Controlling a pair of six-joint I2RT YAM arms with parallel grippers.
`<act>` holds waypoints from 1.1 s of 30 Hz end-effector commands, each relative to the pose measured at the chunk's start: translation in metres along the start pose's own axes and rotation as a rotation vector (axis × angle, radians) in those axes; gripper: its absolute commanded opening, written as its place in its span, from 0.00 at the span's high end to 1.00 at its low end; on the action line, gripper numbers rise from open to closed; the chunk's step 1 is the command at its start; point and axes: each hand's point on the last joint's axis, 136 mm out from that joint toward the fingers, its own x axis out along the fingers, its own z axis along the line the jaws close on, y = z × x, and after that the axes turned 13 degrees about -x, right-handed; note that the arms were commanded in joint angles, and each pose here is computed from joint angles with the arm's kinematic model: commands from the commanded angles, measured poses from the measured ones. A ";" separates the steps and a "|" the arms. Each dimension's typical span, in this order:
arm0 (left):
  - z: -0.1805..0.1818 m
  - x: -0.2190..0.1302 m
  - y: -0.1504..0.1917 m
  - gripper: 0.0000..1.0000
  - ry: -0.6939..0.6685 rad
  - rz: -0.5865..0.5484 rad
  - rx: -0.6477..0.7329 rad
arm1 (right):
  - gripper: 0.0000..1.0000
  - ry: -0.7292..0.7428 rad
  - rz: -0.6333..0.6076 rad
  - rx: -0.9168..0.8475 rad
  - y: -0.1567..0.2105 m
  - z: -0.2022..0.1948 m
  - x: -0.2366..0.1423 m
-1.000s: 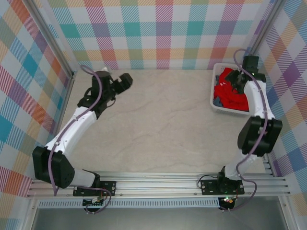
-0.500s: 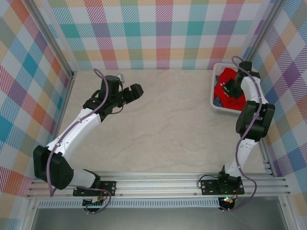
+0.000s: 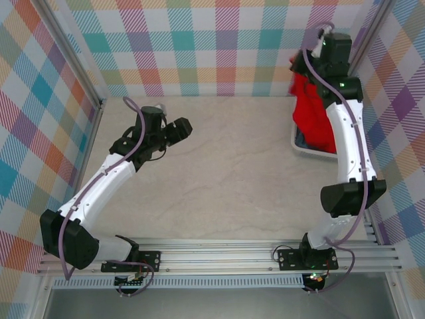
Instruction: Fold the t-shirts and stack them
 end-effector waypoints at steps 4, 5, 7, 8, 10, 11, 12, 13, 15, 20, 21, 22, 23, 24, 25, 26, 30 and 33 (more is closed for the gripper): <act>0.020 -0.047 -0.039 0.20 -0.174 -0.213 0.003 | 1.00 -0.478 -0.092 -0.094 -0.029 0.157 -0.038; 0.025 -0.057 -0.045 0.19 -0.198 -0.253 -0.003 | 1.00 -0.537 -0.057 -0.084 -0.018 0.175 -0.038; 0.033 -0.073 -0.053 0.19 -0.232 -0.319 -0.010 | 1.00 -0.607 0.045 -0.074 0.017 0.203 -0.033; 0.036 -0.081 -0.056 0.18 -0.238 -0.346 -0.015 | 1.00 -0.642 0.104 -0.078 0.041 0.217 -0.029; 0.041 -0.091 -0.058 0.18 -0.249 -0.371 -0.017 | 1.00 -0.684 0.249 -0.054 0.096 0.234 -0.019; 0.044 -0.094 -0.056 0.18 -0.257 -0.371 -0.019 | 1.00 -0.715 0.329 -0.031 0.127 0.244 -0.016; 0.048 -0.096 -0.054 0.17 -0.270 -0.366 -0.021 | 1.00 -0.730 0.414 -0.016 0.164 0.251 -0.012; 0.051 -0.096 -0.052 0.17 -0.278 -0.357 -0.023 | 1.00 -0.731 0.488 -0.002 0.196 0.257 -0.010; 0.063 -0.095 -0.042 0.17 -0.311 -0.324 -0.034 | 1.00 -0.783 0.647 0.031 0.266 0.275 -0.014; 0.090 -0.083 -0.009 0.19 -0.358 -0.206 -0.079 | 0.96 -0.881 1.008 0.074 0.380 0.309 -0.040; 0.092 -0.078 0.000 0.20 -0.355 -0.165 -0.090 | 0.87 -0.891 1.065 0.087 0.393 0.313 -0.046; 0.092 -0.072 0.008 0.21 -0.343 -0.126 -0.099 | 0.79 -0.903 1.096 0.103 0.398 0.315 -0.050; 0.091 -0.065 0.020 0.22 -0.320 -0.066 -0.115 | 0.70 -0.899 1.103 0.115 0.399 0.313 -0.051; 0.090 -0.058 0.032 0.23 -0.296 -0.010 -0.131 | 0.62 -0.860 1.080 0.105 0.395 0.305 -0.049; 0.089 -0.052 0.045 0.25 -0.274 0.046 -0.146 | 0.52 -0.808 1.050 0.090 0.390 0.294 -0.045; 0.086 -0.046 0.058 0.28 -0.240 0.106 -0.163 | 0.45 -0.748 1.010 0.084 0.381 0.278 -0.039; 0.104 -0.032 0.122 0.34 -0.256 0.356 -0.165 | 0.38 -0.491 0.886 0.134 0.347 0.190 -0.017; 0.123 -0.029 0.164 0.38 -0.316 0.487 -0.066 | 0.44 -0.286 0.880 0.159 0.347 0.118 -0.014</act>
